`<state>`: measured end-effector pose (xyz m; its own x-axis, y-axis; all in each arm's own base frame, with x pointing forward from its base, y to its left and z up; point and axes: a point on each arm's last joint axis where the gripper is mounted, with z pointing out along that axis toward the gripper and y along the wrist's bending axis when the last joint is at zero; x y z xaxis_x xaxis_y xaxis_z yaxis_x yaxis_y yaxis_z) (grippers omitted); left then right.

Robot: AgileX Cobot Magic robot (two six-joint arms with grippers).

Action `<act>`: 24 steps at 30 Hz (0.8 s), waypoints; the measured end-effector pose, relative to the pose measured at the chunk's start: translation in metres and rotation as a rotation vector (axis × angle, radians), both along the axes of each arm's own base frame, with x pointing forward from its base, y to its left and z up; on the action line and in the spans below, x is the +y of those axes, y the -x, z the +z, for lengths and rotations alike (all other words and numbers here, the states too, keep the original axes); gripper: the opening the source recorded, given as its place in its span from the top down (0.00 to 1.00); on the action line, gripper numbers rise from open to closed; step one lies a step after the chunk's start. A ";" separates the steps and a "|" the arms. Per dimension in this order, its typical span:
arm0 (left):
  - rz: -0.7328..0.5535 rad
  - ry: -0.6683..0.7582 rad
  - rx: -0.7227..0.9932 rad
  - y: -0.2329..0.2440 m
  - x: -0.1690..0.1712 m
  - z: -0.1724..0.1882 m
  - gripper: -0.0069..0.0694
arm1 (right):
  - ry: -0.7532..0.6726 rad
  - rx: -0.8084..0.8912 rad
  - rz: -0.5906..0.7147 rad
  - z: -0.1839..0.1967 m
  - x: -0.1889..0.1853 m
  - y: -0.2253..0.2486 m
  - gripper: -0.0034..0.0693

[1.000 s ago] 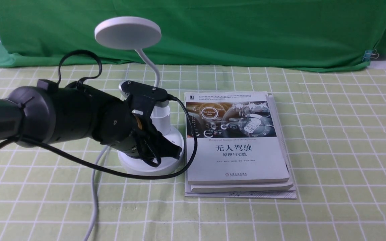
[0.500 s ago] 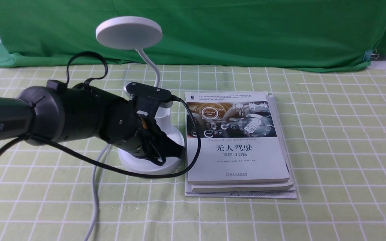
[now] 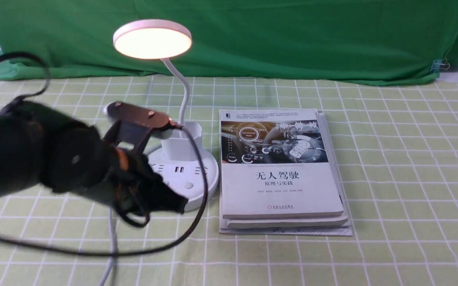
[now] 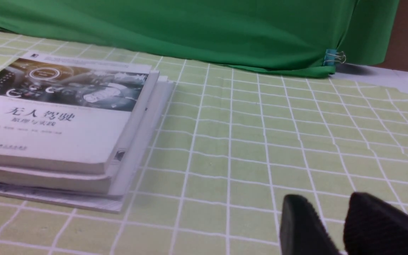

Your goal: Turn on the table lamp on the green coffee tablecloth with your hand.

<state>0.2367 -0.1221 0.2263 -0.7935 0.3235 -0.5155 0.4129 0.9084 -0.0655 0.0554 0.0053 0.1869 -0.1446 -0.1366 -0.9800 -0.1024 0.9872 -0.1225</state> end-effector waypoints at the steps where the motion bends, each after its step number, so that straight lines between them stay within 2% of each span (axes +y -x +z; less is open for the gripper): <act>1: 0.006 0.016 -0.007 0.009 0.004 0.002 0.89 | 0.000 0.000 0.000 0.000 0.000 0.000 0.62; 5: 0.025 0.130 -0.128 0.068 0.030 0.015 0.89 | -0.001 0.000 0.000 0.000 0.000 0.000 0.62; 6: 0.026 0.140 -0.144 0.069 0.030 0.018 0.89 | -0.001 0.000 0.000 0.000 0.000 0.000 0.62; 11: 0.034 0.292 -0.423 0.124 0.059 0.035 0.89 | -0.001 0.000 0.000 0.000 0.000 0.000 0.62; 15: 0.036 0.351 -0.528 0.144 0.069 0.038 0.89 | -0.001 0.000 0.000 0.000 0.000 0.000 0.62; 24: 0.039 0.382 -0.594 0.151 0.073 0.043 0.89 | -0.001 0.000 0.000 0.000 0.000 0.000 0.62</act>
<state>0.0861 -0.0486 0.2695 -0.3500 0.0102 -0.9367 0.4451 0.8817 -0.1567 0.0554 0.0053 0.1869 -0.1447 -0.1356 -0.9801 -0.1023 0.9873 -0.1215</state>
